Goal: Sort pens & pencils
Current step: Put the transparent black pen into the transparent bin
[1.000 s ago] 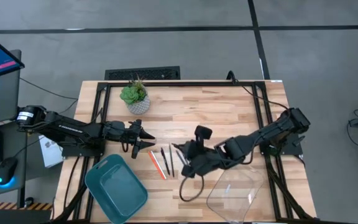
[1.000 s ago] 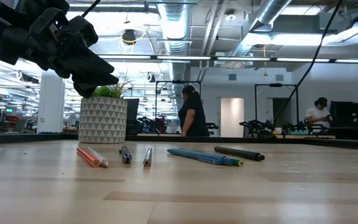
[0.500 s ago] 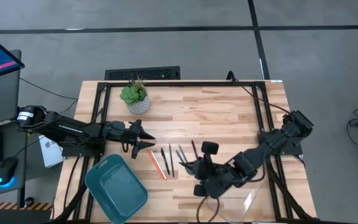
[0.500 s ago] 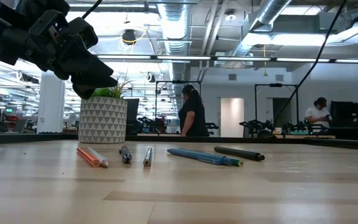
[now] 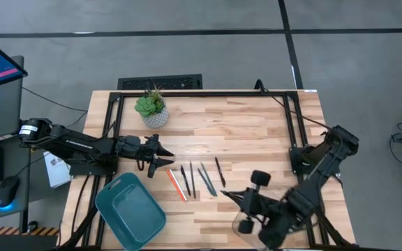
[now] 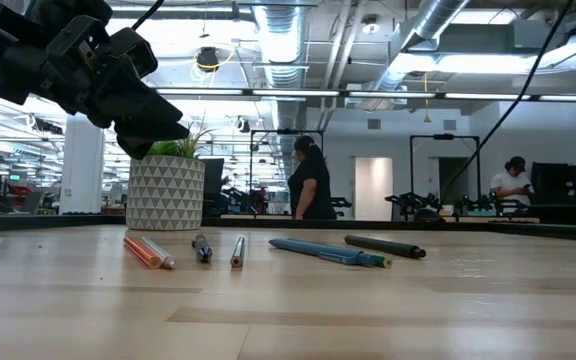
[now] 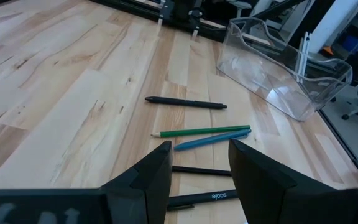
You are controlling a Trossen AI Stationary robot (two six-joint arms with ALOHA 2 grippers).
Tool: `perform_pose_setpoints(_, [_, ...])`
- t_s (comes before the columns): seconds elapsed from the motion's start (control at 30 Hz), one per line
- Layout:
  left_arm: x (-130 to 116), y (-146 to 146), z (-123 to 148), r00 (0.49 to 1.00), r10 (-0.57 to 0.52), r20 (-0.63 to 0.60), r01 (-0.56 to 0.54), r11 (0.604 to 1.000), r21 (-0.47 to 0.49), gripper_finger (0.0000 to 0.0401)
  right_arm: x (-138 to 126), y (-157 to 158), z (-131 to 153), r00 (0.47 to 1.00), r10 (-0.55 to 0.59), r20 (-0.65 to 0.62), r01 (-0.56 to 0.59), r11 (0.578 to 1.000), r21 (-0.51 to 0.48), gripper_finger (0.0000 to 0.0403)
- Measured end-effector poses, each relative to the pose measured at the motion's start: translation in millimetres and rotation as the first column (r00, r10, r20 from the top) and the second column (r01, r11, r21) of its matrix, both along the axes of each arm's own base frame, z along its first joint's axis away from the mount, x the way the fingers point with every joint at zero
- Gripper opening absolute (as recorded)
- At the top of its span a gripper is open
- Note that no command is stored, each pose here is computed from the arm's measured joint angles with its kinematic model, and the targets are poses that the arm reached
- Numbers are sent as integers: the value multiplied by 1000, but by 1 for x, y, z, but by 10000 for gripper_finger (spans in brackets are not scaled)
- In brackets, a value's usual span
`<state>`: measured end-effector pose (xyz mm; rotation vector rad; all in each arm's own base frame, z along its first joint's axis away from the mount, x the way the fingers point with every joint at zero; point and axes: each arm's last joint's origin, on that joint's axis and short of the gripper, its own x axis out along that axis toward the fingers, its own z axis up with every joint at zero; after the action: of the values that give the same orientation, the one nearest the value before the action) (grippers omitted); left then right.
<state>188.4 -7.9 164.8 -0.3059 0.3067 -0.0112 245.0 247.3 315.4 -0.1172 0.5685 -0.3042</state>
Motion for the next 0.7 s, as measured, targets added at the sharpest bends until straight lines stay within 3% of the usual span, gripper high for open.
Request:
perform_pose_setpoints(0.37, [0,0,0,1000,12,-1,-12,1000,-21,149,-54,22,-6,999,-12,33,12,1000,9,59])
perform_pose_setpoints(0.7, [0,0,0,1000,12,0,-12,1000,-22,149,-76,9,-9,990,-142,8,142,990,16,59])
